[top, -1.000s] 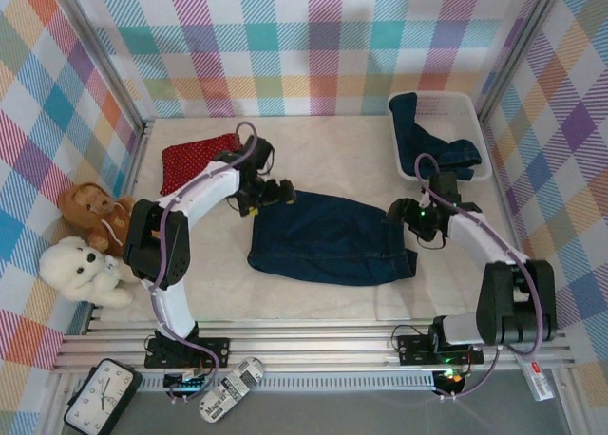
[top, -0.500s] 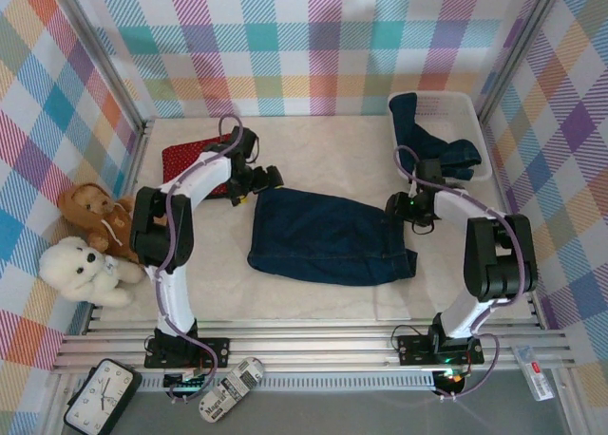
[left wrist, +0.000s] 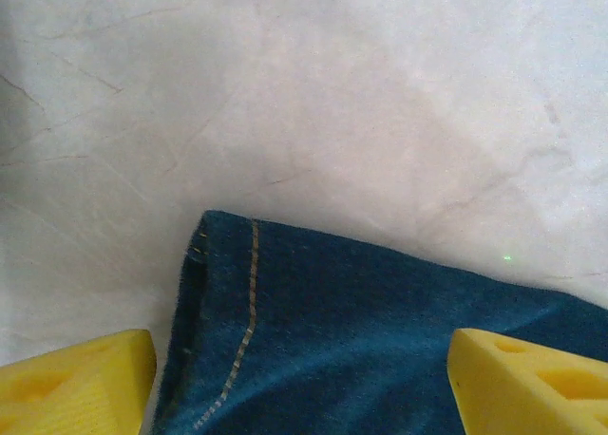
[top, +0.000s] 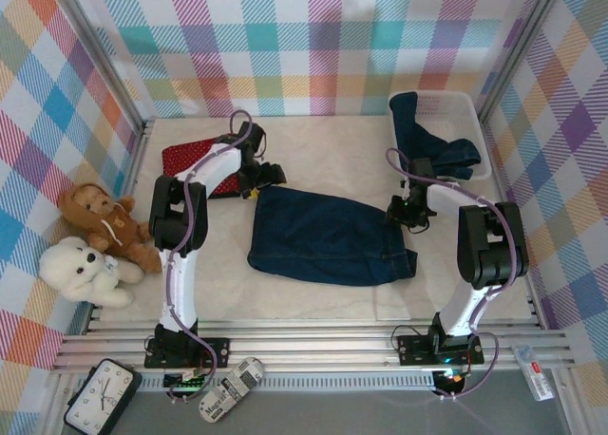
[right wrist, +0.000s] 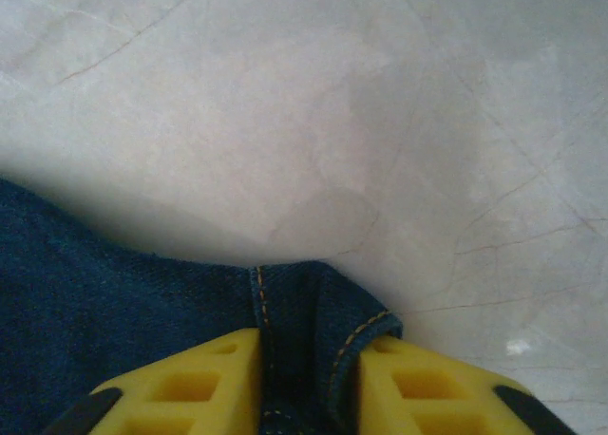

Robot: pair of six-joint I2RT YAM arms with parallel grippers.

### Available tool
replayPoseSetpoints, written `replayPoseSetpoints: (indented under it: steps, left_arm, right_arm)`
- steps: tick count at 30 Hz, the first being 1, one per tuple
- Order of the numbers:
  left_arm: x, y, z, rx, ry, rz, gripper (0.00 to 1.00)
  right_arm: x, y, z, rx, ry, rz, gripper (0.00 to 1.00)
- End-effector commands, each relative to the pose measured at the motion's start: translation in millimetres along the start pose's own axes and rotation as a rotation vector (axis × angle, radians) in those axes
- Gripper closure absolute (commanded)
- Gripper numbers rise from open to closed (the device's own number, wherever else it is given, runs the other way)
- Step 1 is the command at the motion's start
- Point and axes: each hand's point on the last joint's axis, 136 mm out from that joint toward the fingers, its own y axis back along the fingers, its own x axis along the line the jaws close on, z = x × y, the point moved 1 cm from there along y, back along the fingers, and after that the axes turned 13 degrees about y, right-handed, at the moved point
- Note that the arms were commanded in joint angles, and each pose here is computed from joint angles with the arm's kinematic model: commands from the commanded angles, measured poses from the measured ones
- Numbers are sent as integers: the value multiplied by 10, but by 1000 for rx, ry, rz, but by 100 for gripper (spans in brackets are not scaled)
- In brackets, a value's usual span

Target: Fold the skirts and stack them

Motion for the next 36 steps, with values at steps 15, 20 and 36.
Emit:
replayPoseSetpoints:
  steps: [15, 20, 36]
  left_arm:
    - [-448, 18, 181, 22, -39, -165, 100]
    - [-634, 943, 390, -178, -116, -239, 100]
    - [-696, 3884, 226, -788, -261, -442, 100]
  right_arm:
    - [235, 822, 425, -308, 89, 49, 100]
    - [440, 1644, 638, -540, 186, 81, 100]
    - [811, 4077, 927, -1260, 360, 24, 100]
